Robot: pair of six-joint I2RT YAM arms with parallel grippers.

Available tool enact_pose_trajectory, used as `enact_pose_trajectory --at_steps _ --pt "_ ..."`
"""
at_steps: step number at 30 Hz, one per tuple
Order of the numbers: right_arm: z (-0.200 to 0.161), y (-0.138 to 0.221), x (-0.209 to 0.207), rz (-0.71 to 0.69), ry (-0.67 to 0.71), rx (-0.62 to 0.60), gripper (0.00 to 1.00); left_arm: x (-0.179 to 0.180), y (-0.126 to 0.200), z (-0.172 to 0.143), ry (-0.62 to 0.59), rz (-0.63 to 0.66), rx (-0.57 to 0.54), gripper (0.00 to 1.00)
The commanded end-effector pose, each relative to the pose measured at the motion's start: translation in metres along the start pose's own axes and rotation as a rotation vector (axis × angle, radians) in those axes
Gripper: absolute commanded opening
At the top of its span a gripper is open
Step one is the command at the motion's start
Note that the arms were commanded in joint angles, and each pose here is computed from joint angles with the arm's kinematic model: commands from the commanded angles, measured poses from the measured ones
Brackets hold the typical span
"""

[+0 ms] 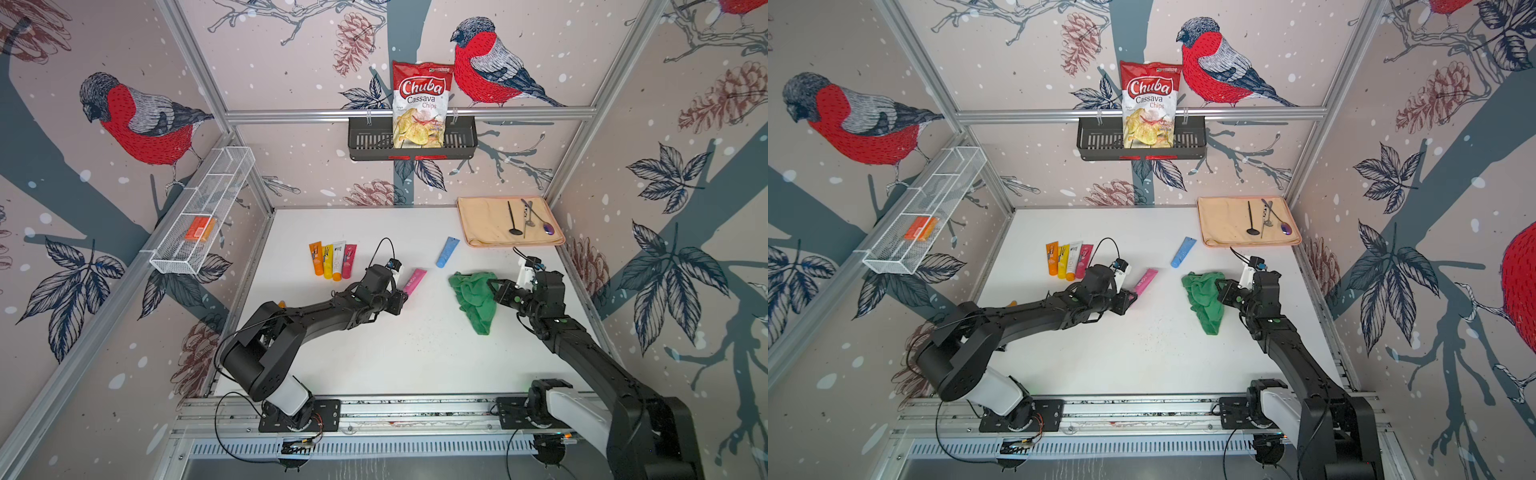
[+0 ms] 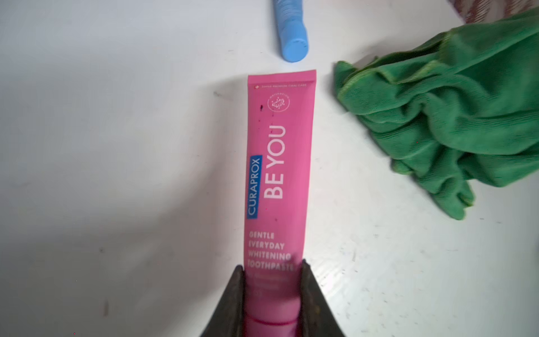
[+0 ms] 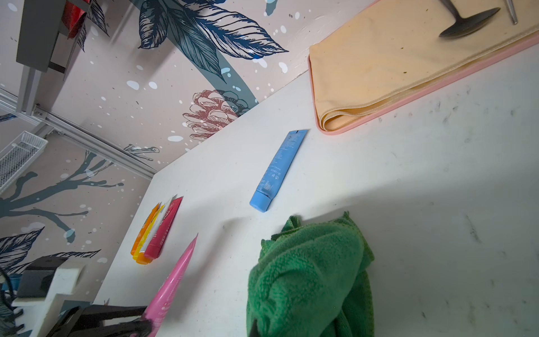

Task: Wipe the surface of the toothpaste tube
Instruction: Place the toothpaste at the center of the board, then adjust the toothpaste at the center of the board.

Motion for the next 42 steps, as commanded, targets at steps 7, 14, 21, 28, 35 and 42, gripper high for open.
enact_pose_trajectory --at_steps 7,14,21,28,35,42 --pt "0.006 0.000 0.006 0.040 0.012 -0.020 0.00 -0.009 -0.025 -0.035 -0.080 -0.016 0.182 0.27" --pt "0.006 -0.001 0.008 0.055 0.012 -0.018 0.00 -0.009 -0.014 -0.024 0.007 -0.173 0.218 0.53" --pt "0.007 -0.004 0.010 0.084 0.009 -0.011 0.00 0.004 0.000 0.013 0.040 -0.225 0.192 0.63" --pt "0.010 -0.004 0.015 0.111 0.012 -0.012 0.00 0.017 -0.011 0.006 0.095 -0.329 0.285 0.58" --pt "0.012 0.002 0.021 0.140 0.018 -0.027 0.00 0.015 -0.011 0.002 0.130 -0.373 0.327 0.56" --pt "0.011 0.007 0.026 0.169 0.020 -0.036 0.00 0.018 -0.014 -0.006 0.141 -0.345 0.403 0.56"
Point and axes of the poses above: each gripper's point midway between its finger pads, its own y axis back along the fingers, its own x axis along the line the jaws close on, z = x × y, the point moved 6 cm from there along y, back along the fingers, and after that the axes turned 2 degrees about y, right-handed, at the moved point
